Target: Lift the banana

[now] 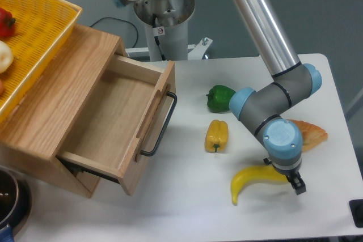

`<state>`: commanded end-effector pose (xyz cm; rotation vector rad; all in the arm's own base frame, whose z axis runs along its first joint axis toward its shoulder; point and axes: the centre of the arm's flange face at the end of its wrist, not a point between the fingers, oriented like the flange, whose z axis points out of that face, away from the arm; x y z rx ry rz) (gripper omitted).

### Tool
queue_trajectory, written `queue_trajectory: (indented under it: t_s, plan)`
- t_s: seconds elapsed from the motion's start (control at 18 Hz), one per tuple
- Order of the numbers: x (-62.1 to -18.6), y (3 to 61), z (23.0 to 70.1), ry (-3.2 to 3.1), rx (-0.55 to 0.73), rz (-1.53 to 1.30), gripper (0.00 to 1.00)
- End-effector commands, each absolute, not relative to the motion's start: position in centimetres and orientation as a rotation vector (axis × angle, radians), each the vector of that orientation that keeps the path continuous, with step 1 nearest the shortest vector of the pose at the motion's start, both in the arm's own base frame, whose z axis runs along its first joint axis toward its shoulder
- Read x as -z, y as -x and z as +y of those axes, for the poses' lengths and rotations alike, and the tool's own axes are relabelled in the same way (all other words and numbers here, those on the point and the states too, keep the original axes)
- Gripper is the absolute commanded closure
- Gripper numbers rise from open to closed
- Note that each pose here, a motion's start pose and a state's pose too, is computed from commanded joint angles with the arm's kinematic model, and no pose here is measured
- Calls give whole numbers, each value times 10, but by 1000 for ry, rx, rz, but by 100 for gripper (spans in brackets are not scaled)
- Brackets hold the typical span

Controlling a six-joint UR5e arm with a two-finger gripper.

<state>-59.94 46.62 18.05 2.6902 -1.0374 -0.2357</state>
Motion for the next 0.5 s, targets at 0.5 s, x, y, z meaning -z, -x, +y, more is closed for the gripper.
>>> queue_trajectory:
  t_s: [0.5]
  plan:
    - [-183, 598, 465, -2688, 236, -1039, 52]
